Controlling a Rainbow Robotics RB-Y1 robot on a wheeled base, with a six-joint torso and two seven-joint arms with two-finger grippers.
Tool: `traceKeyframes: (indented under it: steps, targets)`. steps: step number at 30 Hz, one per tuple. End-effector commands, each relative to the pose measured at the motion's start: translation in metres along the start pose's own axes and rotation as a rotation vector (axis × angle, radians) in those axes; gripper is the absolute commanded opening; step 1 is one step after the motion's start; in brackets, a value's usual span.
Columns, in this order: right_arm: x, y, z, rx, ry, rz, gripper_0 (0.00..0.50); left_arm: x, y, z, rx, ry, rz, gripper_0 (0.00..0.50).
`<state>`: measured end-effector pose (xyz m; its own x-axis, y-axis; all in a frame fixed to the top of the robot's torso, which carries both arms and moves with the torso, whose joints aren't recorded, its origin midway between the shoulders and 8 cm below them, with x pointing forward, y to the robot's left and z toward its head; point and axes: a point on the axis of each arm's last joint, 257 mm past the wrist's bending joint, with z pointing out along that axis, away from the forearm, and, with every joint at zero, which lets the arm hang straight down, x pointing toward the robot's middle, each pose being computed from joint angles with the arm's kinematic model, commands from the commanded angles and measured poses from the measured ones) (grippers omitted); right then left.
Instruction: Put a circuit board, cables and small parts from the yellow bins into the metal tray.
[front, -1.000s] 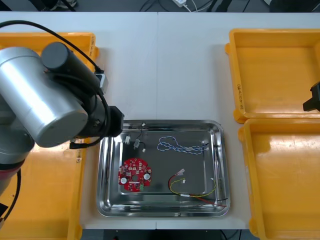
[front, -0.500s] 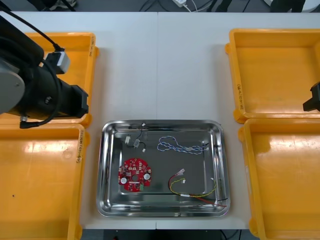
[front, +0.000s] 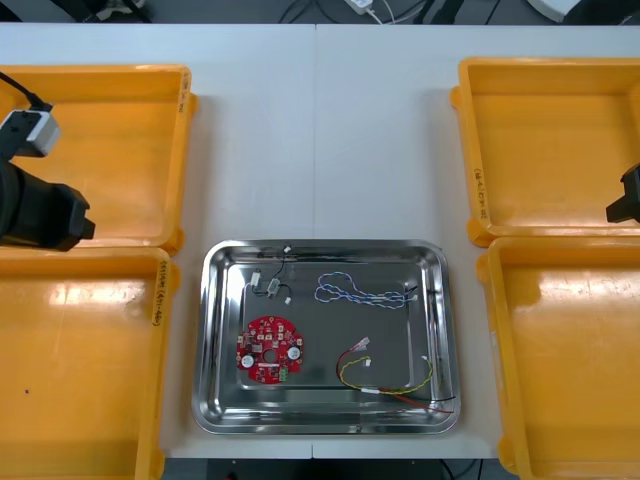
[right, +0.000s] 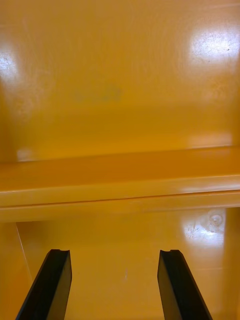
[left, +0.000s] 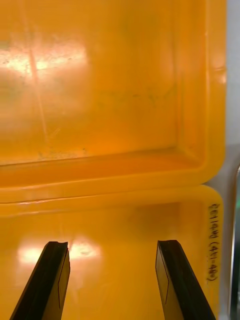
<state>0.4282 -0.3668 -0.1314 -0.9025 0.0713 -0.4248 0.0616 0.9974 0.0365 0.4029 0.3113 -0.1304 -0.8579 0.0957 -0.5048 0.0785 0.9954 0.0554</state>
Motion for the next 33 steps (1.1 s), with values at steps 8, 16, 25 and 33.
traceKeyframes:
  steps: [8, 16, 25, 33]
  targets:
    - [-0.009, -0.018, -0.016, 0.035, -0.034, -0.042, 0.500, 0.022, 0.063, -0.014, -0.079, 0.055, 0.058, 0.500]
    - [-0.009, -0.018, -0.016, 0.035, -0.034, -0.042, 0.500, 0.025, 0.082, -0.018, -0.061, 0.091, 0.072, 0.500]
    - [-0.009, -0.018, -0.016, 0.035, -0.034, -0.042, 0.500, 0.034, 0.101, -0.022, -0.056, 0.125, 0.079, 0.500]
    - [-0.009, -0.018, -0.016, 0.035, -0.034, -0.042, 0.500, 0.034, 0.107, -0.024, -0.059, 0.123, 0.066, 0.500]
